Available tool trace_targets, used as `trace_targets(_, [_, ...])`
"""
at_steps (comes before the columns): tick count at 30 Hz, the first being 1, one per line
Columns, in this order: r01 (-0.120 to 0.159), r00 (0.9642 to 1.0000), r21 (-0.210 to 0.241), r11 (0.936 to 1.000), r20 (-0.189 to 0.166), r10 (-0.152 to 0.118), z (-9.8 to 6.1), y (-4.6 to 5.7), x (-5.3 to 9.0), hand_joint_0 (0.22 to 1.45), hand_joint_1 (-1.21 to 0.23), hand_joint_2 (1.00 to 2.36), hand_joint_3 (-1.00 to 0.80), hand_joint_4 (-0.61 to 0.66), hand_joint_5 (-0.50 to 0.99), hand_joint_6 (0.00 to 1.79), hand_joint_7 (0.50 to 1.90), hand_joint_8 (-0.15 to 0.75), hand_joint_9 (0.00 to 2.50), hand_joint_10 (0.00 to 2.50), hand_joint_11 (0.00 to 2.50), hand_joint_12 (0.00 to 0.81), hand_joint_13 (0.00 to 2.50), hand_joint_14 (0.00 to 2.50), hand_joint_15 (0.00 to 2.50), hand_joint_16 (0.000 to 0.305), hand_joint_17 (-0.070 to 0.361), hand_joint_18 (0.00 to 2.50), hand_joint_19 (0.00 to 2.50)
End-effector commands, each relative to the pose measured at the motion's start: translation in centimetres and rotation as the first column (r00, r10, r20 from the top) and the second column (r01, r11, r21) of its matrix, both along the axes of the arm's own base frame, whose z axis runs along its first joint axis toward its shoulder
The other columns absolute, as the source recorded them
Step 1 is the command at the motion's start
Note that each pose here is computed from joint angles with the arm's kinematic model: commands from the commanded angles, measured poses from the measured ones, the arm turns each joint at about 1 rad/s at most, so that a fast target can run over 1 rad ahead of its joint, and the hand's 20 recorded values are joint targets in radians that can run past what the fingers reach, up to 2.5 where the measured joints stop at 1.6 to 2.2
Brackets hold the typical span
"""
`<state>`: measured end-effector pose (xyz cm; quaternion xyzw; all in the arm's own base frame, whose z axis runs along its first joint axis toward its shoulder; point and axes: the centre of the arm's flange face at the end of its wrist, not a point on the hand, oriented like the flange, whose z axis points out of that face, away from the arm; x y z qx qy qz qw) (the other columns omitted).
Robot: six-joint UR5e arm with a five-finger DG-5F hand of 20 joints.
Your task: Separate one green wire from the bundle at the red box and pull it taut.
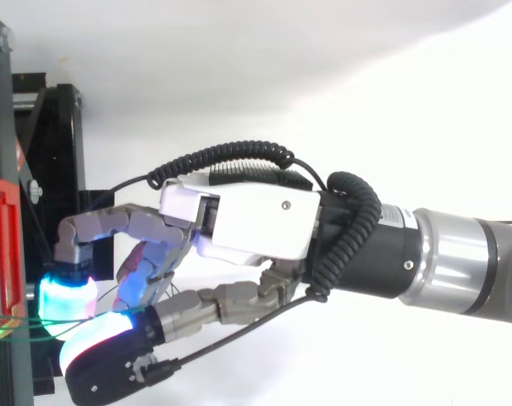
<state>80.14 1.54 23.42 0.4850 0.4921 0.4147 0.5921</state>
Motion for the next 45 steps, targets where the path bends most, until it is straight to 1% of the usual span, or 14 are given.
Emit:
trace_targets(1, [-0.007,0.9989,0.024,0.9997,-0.046,0.008,0.3,-0.6,-0.3,0.56,-0.52,1.0,-0.49,0.24,-0.16,0.5,1.24,0.361,1.22,0.02,0.92,0.385,1.29,0.02,0.51,0.051,0.115,0.82,0.29])
trace_targets(3, [-0.008,0.9976,0.029,0.9995,-0.068,0.01,0.4,-1.1,-0.6,0.56,-0.52,1.0,-0.48,0.23,-0.16,0.5,1.26,0.36,1.23,0.02,0.93,0.383,1.3,0.02,0.52,0.051,0.115,0.82,0.3])
trace_targets(6, [-0.007,0.9979,0.026,0.9996,-0.065,0.008,1.7,-1.5,-0.7,0.56,-0.52,1.0,-0.48,0.22,-0.16,0.5,1.28,0.355,1.23,0.02,0.96,0.379,1.31,0.02,0.56,0.051,0.114,0.83,0.3])
trace_targets(9, [-0.008,0.9968,0.017,0.9998,-0.079,0.01,2.0,-1.4,-1.0,0.57,-0.52,1.0,-0.48,0.22,-0.15,0.5,1.29,0.352,1.27,0.02,1.01,0.377,1.32,0.02,0.59,0.051,0.114,0.83,0.3])
trace_targets(10, [-0.013,0.9961,0.014,0.9998,-0.087,0.014,1.9,-1.1,-1.1,0.57,-0.52,1.0,-0.48,0.22,-0.15,0.5,1.3,0.349,1.27,0.02,1.02,0.38,1.33,0.02,0.6,0.051,0.114,0.83,0.31])
trace_targets(21, [-0.014,0.9962,0.014,0.9998,-0.085,0.015,2.4,-0.6,-1.1,0.57,-0.56,1.0,-0.47,0.2,-0.15,0.5,1.35,0.346,1.28,0.02,1.09,0.376,1.35,0.02,0.67,0.052,0.118,0.84,0.35])
trace_targets(25, [-0.016,0.9964,0.016,0.9998,-0.084,0.017,2.4,-0.6,-1.1,0.55,-0.57,1.0,-0.48,0.21,-0.16,0.5,1.29,0.345,1.19,0.02,0.99,0.387,1.27,0.02,0.64,0.057,0.128,0.84,0.35])
trace_targets(28, [-0.016,0.9967,0.015,0.9998,-0.079,0.017,2.6,-0.8,-1.0,0.57,-0.57,1.01,-0.44,0.21,-0.15,0.5,1.39,0.343,1.22,0.02,1.02,0.388,1.27,0.02,0.65,0.056,0.127,0.83,0.37])
trace_targets(30, [-0.014,0.9972,0.017,0.9998,-0.073,0.016,3.0,-0.9,-0.9,0.58,-0.57,1.01,-0.4,0.2,-0.16,0.58,1.3,0.348,1.23,0.03,1.04,0.385,1.27,0.02,0.65,0.056,0.126,0.83,0.37])
trace_targets(32, [-0.014,0.997,0.016,0.9998,-0.076,0.016,3.2,-0.9,-1.0,0.6,-0.59,1.02,-0.32,0.19,-0.19,0.71,1.15,0.348,1.23,0.03,1.07,0.382,1.27,0.02,0.65,0.056,0.125,0.84,0.37])
trace_targets(36, [-0.013,0.9969,0.016,0.9998,-0.078,0.014,3.8,-1.1,-1.2,0.61,-0.61,1.02,-0.26,0.18,-0.2,0.76,1.15,0.35,1.2,0.02,1.07,0.384,1.25,0.02,0.65,0.056,0.126,0.84,0.37])
trace_targets(40, [-0.012,0.9969,0.011,0.9999,-0.077,0.012,4.6,-1.3,-1.5,0.61,-0.61,1.02,-0.27,0.21,-0.22,0.82,1.09,0.349,1.19,0.02,1.07,0.387,1.24,0.02,0.64,0.056,0.127,0.83,0.37])
trace_targets(43, [-0.01,0.9959,-0.003,0.9999,-0.09,0.01,5.8,-1.5,-2.0,0.6,-0.62,1.02,-0.24,0.21,-0.22,0.85,1.11,0.36,1.18,0.02,1.09,0.391,1.24,0.02,0.64,0.057,0.127,0.84,0.37])
trace_targets(45, [-0.011,0.9953,-0.009,0.9999,-0.096,0.01,5.9,-1.7,-2.1,0.6,-0.64,1.02,-0.21,0.2,-0.22,0.87,1.1,0.363,1.16,0.02,1.1,0.391,1.22,0.02,0.64,0.057,0.128,0.84,0.37])
